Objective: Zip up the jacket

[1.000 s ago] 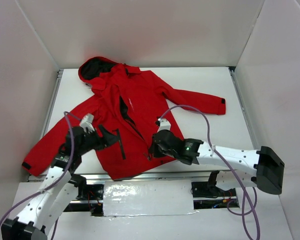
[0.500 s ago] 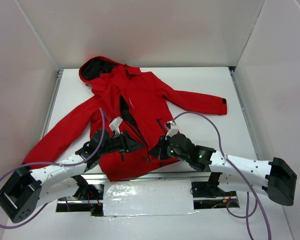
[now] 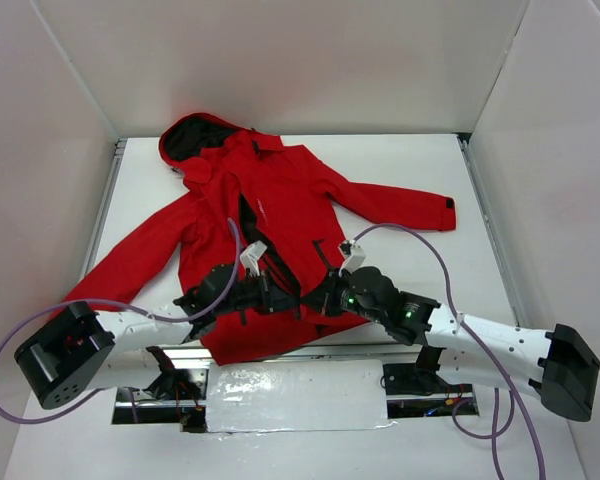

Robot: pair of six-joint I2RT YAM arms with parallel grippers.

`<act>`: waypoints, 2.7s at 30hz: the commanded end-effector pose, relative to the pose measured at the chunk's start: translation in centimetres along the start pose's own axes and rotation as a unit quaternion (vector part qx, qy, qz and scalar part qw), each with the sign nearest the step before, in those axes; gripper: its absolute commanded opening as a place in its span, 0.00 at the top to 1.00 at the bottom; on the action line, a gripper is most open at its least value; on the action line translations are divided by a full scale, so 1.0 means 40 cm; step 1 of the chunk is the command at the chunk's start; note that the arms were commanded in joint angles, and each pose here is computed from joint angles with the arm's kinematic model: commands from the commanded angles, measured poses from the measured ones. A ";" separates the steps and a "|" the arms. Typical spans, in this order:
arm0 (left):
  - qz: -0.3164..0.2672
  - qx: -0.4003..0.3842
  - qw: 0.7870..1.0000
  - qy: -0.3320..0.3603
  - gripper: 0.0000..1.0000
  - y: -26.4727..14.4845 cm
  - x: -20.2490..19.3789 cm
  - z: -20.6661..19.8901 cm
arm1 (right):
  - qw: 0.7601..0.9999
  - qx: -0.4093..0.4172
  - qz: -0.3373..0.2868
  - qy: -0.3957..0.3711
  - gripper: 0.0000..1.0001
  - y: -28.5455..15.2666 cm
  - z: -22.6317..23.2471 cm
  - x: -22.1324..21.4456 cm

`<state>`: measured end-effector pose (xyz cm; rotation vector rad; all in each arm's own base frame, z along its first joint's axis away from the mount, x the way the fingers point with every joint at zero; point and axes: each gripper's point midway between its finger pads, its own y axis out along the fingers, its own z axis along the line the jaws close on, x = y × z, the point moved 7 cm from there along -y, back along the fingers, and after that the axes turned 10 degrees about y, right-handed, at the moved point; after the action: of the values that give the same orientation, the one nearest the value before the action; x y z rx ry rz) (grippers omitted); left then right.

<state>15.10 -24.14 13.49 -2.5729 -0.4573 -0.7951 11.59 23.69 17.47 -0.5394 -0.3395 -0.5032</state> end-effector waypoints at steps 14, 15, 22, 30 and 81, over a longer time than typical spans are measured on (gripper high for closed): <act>-0.049 -0.037 0.995 0.083 1.00 -0.024 0.042 -0.192 | 0.999 -0.025 -0.005 -0.032 1.00 0.035 -0.016 0.020; -0.046 -0.035 0.995 0.087 1.00 -0.019 0.038 -0.191 | 0.999 -0.026 -0.003 -0.034 1.00 0.037 -0.020 0.018; -0.031 0.016 0.996 0.087 1.00 -0.004 0.018 -0.149 | 0.999 -0.017 -0.009 -0.042 1.00 0.028 -0.019 0.020; -0.058 0.160 0.982 0.079 1.00 -0.035 0.030 -0.082 | 0.999 -0.015 -0.006 -0.043 1.00 0.029 -0.020 0.018; -0.026 0.062 0.995 0.069 1.00 0.000 -0.059 -0.089 | 0.997 0.022 0.003 -0.079 1.00 0.041 -0.010 0.013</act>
<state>11.74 -25.68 14.30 -2.3365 -0.5120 -0.8644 12.51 23.92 15.20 -0.6263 -0.4310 -0.4296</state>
